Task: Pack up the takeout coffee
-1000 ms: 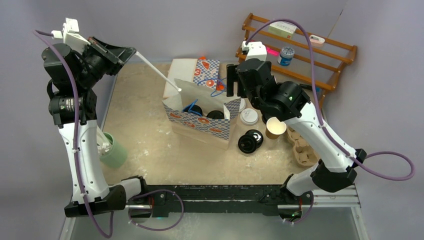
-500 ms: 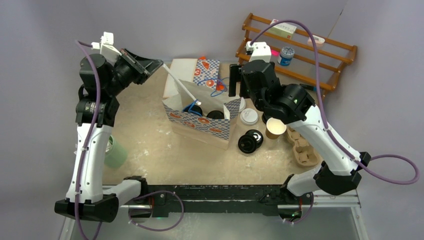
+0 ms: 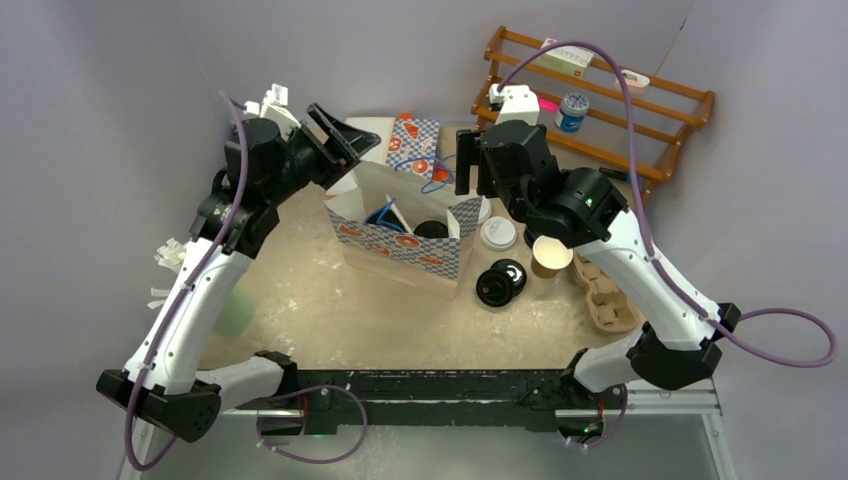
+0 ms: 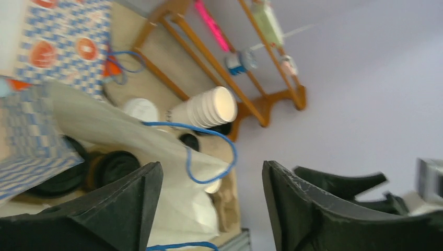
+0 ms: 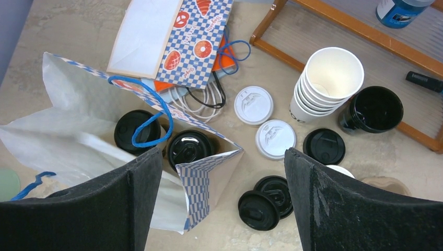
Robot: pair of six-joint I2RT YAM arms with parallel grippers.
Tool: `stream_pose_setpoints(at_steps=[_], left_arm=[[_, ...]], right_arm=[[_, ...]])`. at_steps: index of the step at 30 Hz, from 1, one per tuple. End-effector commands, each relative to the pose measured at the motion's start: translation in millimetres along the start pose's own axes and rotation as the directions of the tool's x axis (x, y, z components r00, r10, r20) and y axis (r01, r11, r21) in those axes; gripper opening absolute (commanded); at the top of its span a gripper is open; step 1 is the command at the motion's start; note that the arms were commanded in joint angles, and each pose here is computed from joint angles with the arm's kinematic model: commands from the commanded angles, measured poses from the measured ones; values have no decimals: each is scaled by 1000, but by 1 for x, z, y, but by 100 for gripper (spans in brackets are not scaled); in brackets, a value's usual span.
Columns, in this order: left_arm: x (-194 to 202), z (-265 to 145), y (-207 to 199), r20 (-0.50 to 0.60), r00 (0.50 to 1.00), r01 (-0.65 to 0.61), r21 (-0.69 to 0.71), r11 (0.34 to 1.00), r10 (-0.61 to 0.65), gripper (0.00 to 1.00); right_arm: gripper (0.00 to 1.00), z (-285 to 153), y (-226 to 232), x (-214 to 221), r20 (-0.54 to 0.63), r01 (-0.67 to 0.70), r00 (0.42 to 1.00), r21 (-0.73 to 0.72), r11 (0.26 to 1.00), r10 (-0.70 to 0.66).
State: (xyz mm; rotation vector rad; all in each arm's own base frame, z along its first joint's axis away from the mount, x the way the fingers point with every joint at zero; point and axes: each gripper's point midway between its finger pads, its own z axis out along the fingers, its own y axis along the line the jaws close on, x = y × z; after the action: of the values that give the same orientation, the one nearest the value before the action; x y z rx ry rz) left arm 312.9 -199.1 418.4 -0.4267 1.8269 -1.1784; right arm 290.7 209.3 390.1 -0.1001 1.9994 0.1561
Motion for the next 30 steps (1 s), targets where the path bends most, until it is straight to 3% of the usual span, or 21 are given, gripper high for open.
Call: stream_pose_setpoints(at_steps=[1, 4, 7, 13, 16, 18, 22, 30], left_arm=[[-32, -24, 44, 86, 980, -144, -320, 936, 180, 76], [-44, -51, 96, 19, 956, -221, -610, 761, 294, 79], [-60, -86, 134, -13, 927, -234, -801, 550, 375, 77], [-92, -162, 170, 0, 836, -135, -969, 205, 548, 51], [-97, -188, 192, -61, 822, -111, -992, 55, 566, 49], [-101, -203, 211, -66, 835, -74, -997, -8, 546, 48], [-101, -220, 241, -107, 842, -81, -994, -73, 528, 48], [-111, -240, 286, -109, 865, -40, -988, -149, 490, 43]], right_arm=[[88, 1, 6, -7, 18, -37, 999, -14, 999, 37], [88, 1, 8, -5, 9, -27, 1000, -23, 999, 27], [88, 2, 11, -5, 1, -10, 1000, -32, 999, 10], [88, 4, 17, -9, -15, 23, 1000, -46, 999, -24], [88, 6, 23, -9, -31, 29, 999, -64, 998, -32], [87, 9, 28, -10, -44, 38, 998, -71, 997, -41], [87, 14, 35, -10, -67, 63, 995, -77, 995, -68], [86, 27, 52, 9, -160, 96, 981, -115, 989, -114]])
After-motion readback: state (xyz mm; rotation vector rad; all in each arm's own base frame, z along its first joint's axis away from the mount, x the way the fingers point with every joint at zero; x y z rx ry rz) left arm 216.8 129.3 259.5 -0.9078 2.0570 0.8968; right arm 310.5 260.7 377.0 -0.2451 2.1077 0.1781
